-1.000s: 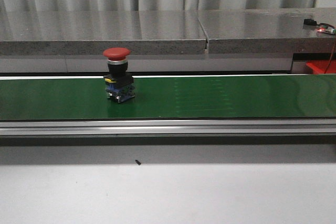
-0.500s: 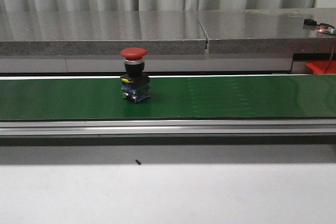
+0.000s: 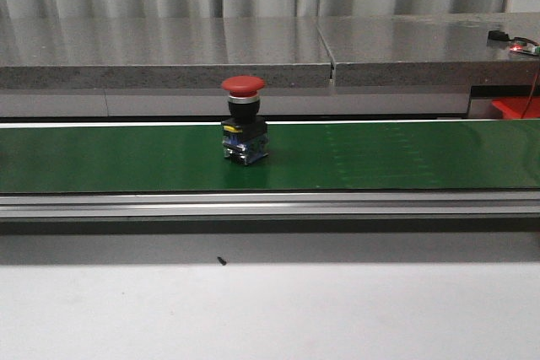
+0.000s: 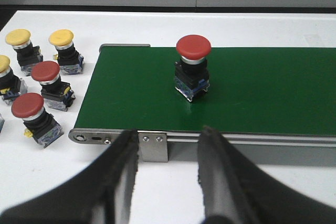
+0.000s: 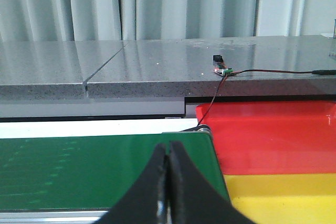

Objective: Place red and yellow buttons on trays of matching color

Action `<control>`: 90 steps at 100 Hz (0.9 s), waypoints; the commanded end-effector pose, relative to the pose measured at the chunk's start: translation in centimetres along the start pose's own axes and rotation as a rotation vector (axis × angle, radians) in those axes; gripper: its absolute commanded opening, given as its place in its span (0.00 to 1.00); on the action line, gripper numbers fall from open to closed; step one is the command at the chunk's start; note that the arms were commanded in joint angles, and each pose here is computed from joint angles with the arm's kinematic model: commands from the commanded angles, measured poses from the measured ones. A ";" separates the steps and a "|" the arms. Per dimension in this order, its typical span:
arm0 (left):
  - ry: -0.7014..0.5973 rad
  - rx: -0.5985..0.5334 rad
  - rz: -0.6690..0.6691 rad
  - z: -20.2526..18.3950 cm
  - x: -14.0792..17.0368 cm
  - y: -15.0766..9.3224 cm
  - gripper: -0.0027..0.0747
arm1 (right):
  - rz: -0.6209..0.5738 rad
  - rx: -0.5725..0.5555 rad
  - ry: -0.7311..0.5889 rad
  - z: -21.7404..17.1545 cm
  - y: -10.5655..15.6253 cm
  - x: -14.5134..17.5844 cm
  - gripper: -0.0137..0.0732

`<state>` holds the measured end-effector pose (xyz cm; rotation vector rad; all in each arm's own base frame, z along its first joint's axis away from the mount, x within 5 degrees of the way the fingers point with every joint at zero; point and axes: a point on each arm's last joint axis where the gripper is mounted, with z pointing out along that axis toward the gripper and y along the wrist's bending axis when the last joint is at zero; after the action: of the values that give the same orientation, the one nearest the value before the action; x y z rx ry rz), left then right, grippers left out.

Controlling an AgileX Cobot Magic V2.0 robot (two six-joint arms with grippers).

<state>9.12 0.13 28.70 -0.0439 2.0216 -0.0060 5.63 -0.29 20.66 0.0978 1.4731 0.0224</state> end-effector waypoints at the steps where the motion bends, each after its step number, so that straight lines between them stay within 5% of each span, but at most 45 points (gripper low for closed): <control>1: -0.119 0.022 -0.011 -0.4 -1.7 -0.2 0.24 | -0.010 -0.006 -0.114 -0.2 0.1 -1.4 0.08; 15: -0.132 0.023 -0.011 -0.4 -1.8 -0.2 0.01 | -0.010 -0.006 -0.115 -0.2 0.1 -1.4 0.08; 51: -0.138 0.024 -0.011 -0.5 -1.9 -0.2 0.01 | -0.009 -0.018 -0.222 -0.4 0.2 -2.6 0.08; 69: -0.138 0.024 -0.011 -0.5 -1.9 -0.2 0.01 | -0.005 0.000 -0.075 0.0 0.3 -4.7 0.08; 90: -0.138 0.024 -0.011 -0.5 -1.9 -0.2 0.01 | 0.011 0.019 0.111 2.1 0.9 -11.7 0.08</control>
<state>9.27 0.07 29.02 -0.0450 1.9827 -0.0159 5.77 -0.35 28.69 0.1140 1.5745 0.0234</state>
